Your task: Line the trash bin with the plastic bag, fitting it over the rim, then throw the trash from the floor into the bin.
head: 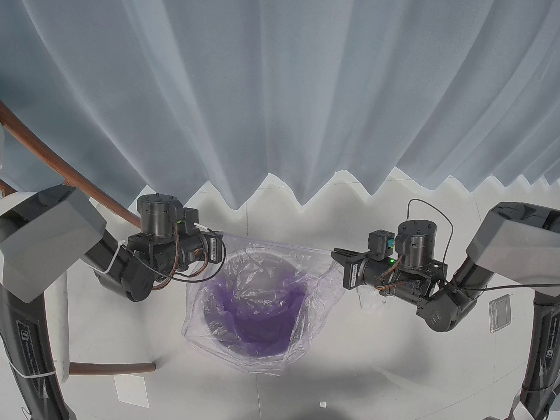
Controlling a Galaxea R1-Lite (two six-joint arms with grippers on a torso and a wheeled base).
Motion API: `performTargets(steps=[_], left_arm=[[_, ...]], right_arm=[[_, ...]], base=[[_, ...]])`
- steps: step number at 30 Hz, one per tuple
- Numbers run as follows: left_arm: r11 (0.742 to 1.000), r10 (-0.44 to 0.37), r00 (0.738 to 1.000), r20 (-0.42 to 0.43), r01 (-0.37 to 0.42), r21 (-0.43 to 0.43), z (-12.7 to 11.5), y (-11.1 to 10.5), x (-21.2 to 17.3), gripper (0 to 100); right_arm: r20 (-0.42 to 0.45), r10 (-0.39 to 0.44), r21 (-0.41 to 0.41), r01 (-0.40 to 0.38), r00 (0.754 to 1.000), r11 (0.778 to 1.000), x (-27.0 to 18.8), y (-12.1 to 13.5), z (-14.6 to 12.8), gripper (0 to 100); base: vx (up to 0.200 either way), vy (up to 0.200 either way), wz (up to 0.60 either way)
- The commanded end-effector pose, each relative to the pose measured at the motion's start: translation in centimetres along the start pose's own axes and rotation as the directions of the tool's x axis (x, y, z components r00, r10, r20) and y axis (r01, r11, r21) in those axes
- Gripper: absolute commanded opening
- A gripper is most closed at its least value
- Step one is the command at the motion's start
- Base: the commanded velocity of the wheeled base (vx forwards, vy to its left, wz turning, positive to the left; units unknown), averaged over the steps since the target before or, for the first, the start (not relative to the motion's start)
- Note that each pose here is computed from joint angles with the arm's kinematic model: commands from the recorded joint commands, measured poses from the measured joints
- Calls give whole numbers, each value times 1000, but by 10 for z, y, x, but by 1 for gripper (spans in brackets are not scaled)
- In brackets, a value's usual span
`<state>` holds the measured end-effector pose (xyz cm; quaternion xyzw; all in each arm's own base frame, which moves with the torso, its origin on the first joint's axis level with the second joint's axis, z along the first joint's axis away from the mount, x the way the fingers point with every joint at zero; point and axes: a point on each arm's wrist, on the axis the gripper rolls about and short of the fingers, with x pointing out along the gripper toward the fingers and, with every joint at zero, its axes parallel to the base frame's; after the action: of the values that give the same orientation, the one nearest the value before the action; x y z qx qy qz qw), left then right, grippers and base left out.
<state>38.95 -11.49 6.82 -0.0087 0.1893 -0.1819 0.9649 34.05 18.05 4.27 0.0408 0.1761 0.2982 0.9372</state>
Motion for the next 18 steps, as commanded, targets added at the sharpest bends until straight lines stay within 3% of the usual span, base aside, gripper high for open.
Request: performTargets(steps=[1, 5, 9, 13, 18], left_arm=[[1000, 17, 999, -32, -18, -18, -20, 11, 13, 0], [997, 13, 1000, -2, -13, -77, -19, 10, 16, 0], [979, 15, 1000, 18, -11, -205, -19, 10, 17, 0], [968, 12, 999, 32, -3, -250, -18, 10, 17, 0], [964, 6, 999, 54, 9, -265, -17, 10, 16, 0]], right_arm=[[-10, -10, 6, 10, 1000, 1000, 17, -7, -13, 0], [5, -8, 12, 8, 1000, 1000, 23, -8, -16, 0], [-8, -12, 16, 12, 1000, 1000, 24, -10, -22, 0], [40, -5, 32, 4, 999, 999, 26, -9, -19, 0], [36, -4, 38, 2, 999, 999, 26, -9, -22, 0]], base=[[0, 0, 0], [0, 0, 0], [0, 0, 0], [0, 0, 0], [0, 0, 0]])
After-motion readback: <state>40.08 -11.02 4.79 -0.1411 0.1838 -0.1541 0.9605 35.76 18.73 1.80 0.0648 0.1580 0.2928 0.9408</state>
